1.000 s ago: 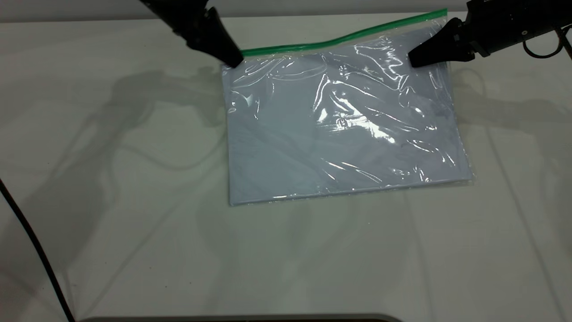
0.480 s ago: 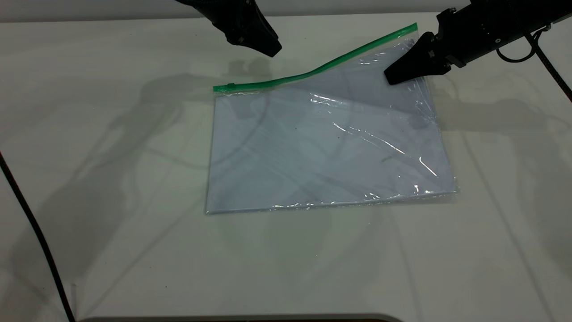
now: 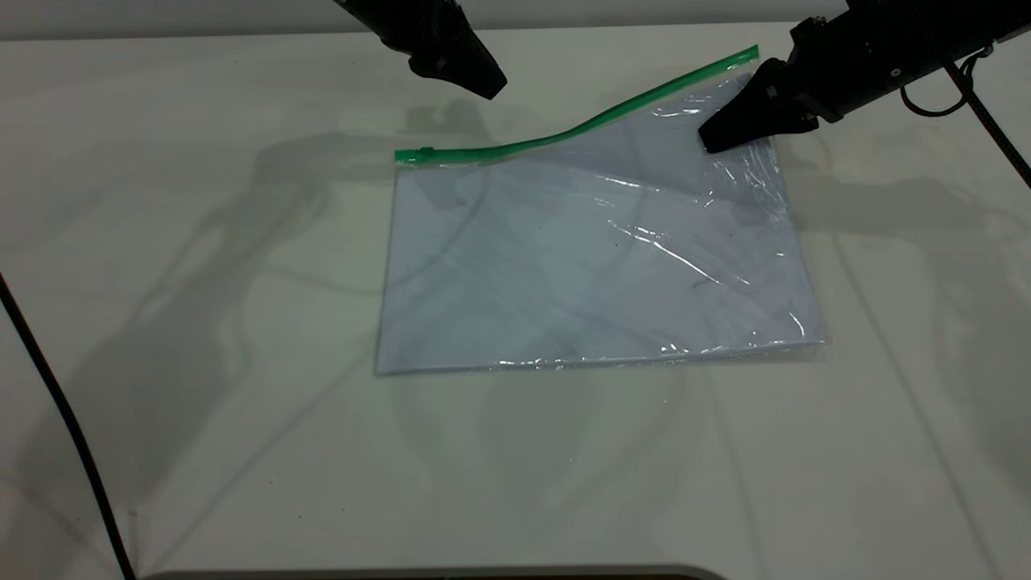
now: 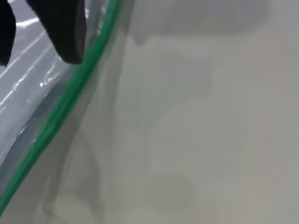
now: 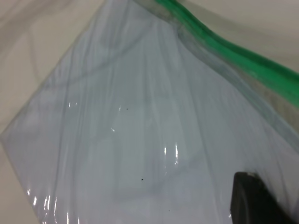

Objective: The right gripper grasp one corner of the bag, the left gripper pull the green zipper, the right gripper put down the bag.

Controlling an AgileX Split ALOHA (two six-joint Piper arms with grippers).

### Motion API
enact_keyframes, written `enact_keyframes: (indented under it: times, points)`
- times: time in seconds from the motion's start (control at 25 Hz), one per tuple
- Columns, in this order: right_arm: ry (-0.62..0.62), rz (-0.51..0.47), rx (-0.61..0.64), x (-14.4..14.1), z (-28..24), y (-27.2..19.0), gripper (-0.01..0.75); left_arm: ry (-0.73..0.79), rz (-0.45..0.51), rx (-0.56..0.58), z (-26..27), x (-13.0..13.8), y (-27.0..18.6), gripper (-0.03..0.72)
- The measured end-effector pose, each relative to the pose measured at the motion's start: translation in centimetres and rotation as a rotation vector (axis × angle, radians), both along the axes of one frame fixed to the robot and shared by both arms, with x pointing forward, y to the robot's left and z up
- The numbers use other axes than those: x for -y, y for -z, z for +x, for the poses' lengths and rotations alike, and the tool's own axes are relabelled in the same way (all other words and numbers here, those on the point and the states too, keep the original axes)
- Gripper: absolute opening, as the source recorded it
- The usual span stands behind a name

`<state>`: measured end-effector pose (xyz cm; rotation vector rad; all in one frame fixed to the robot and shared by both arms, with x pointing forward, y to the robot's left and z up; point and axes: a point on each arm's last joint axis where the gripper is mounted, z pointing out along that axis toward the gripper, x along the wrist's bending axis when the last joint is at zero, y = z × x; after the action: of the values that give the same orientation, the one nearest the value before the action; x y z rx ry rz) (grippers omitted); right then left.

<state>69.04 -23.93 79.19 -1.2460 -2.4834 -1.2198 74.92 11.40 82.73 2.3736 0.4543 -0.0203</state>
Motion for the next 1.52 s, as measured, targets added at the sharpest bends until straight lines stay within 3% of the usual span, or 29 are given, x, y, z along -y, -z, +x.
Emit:
enact_keyframes:
  times: [0.12,0.36,0.48,0.76,0.96,1.2,1.36,1.52]
  points:
    - [0.031,-0.007,-0.014,0.1,0.1,0.1,0.209,-0.047,0.019,-0.039,0.0,-0.2,-0.6,0.336]
    - [0.121,-0.051,-0.043,0.7,0.5,0.4,0.561,-0.109,0.06,-0.074,0.0,-0.6,-3.8,0.336]
    - [0.155,-0.125,-0.033,1.7,0.8,-0.4,0.641,-0.153,0.127,-0.072,-0.1,-1.2,-6.0,0.348]
    - [0.234,-0.199,0.106,5.1,1.3,-11.7,0.62,-0.263,0.191,0.0,-1.5,-2.6,-16.4,0.485]
    - [0.244,-0.192,0.211,5.2,-1.1,-22.0,0.596,-0.391,0.227,0.026,-4.4,-4.2,-24.7,0.568]
    - [0.296,-0.116,0.364,4.4,-6.8,-33.6,0.591,-0.674,0.247,0.127,-8.5,-7.1,-33.6,0.578]
    - [0.309,-0.093,0.421,4.0,-11.0,-38.6,0.591,-0.802,0.206,0.217,-11.7,-8.7,-38.6,0.58]
    - [0.306,-0.114,0.399,3.7,-15.1,-41.4,0.591,-0.91,0.118,0.282,-15.4,-10.0,-43.0,0.58]
